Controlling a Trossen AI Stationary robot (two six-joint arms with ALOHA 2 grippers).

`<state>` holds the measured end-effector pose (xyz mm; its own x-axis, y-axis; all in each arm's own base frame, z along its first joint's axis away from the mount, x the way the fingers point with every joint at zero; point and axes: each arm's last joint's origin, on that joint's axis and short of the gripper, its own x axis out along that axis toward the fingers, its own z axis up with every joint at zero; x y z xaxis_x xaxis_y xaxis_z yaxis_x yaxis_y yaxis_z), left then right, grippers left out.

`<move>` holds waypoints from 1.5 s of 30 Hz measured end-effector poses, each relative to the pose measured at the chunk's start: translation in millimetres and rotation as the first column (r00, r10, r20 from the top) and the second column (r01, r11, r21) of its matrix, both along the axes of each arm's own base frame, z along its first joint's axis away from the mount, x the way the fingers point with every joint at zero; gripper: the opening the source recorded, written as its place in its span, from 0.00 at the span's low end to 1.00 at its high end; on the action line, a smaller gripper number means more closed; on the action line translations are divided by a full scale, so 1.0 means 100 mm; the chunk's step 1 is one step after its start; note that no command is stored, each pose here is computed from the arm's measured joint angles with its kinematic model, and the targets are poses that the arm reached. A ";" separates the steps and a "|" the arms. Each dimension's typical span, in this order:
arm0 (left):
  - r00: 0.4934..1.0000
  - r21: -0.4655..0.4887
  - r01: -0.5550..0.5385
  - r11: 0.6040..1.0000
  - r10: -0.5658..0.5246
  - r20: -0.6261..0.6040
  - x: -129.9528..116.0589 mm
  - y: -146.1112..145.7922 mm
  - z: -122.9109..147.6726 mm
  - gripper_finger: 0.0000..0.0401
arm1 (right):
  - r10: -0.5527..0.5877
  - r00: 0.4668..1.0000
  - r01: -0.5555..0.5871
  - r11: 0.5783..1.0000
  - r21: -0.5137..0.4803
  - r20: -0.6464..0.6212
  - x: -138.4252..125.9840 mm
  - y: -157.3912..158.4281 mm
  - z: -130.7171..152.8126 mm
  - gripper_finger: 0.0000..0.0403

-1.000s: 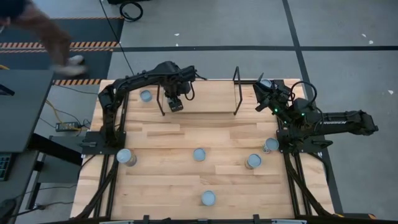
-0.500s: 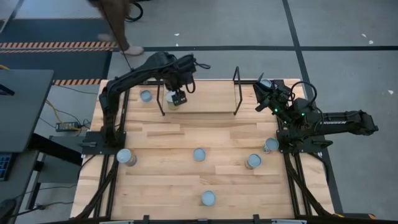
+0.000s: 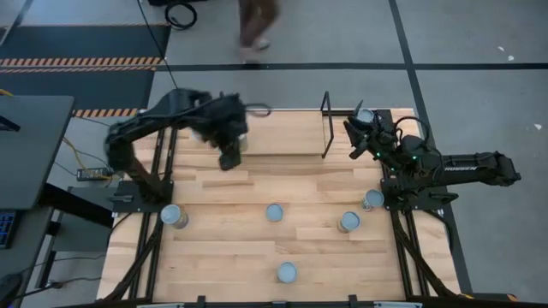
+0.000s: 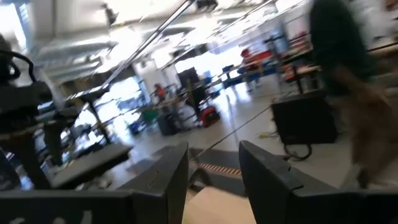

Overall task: Pick and place cans onto a shelf
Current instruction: Put the blue can on the shelf aligned with the light orange can

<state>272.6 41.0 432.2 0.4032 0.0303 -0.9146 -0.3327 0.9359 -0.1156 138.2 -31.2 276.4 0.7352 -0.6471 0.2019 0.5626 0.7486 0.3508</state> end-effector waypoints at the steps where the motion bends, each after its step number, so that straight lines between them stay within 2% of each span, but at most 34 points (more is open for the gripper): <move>1: 1.000 -0.033 -0.017 0.999 0.017 -0.009 -0.07 -0.06 -0.02 0.70 | 0.019 1.000 -0.019 1.000 -0.003 -0.015 0.01 0.00 -0.01 0.37; 6: 0.988 -0.111 -0.138 0.984 0.130 -0.080 -0.46 -0.30 -0.20 0.70 | 0.130 0.990 -0.134 0.989 -0.069 -0.058 0.04 0.05 -0.01 0.37; 10: 0.974 -0.149 -0.205 0.967 0.186 -0.131 -0.75 -0.45 -0.35 0.70 | 0.190 0.978 -0.200 0.973 -0.119 -0.091 0.10 0.13 0.13 0.37; 17: 0.963 -0.157 -0.220 0.963 0.189 -0.192 -1.12 -0.65 -0.61 0.70 | 0.214 0.943 -0.259 0.953 -0.157 -0.255 0.38 0.32 0.45 0.37; 20: 0.960 -0.176 -0.213 0.961 0.172 -0.221 -1.24 -0.73 -0.70 0.71 | 0.207 0.940 -0.257 0.953 -0.161 -0.273 0.54 0.42 0.58 0.37; 29: 0.930 -0.211 -0.123 0.970 0.038 -0.366 -1.35 -0.95 -1.03 0.88 | 0.177 0.921 -0.237 0.962 -0.138 -0.347 0.98 0.66 0.60 0.46; 34: 0.878 -0.189 -0.159 0.969 0.052 -0.475 -1.40 -1.04 -1.30 0.89 | 0.191 0.920 -0.244 0.962 -0.120 -0.343 1.12 0.77 0.51 0.53; 37: 0.868 -0.179 -0.180 0.967 0.070 -0.492 -1.41 -1.08 -1.41 0.89 | 0.204 0.921 -0.249 0.963 -0.099 -0.332 1.18 0.81 0.46 0.58; 42: 0.872 -0.236 -0.197 0.952 0.060 -0.486 -1.36 -1.13 -1.53 0.89 | 0.215 0.924 -0.245 0.968 -0.059 -0.316 1.25 0.82 0.40 0.66; 45: 0.843 -0.213 -0.235 0.949 0.089 -0.531 -1.35 -1.13 -1.65 0.89 | 0.215 0.923 -0.243 0.969 -0.050 -0.319 1.28 0.81 0.37 0.70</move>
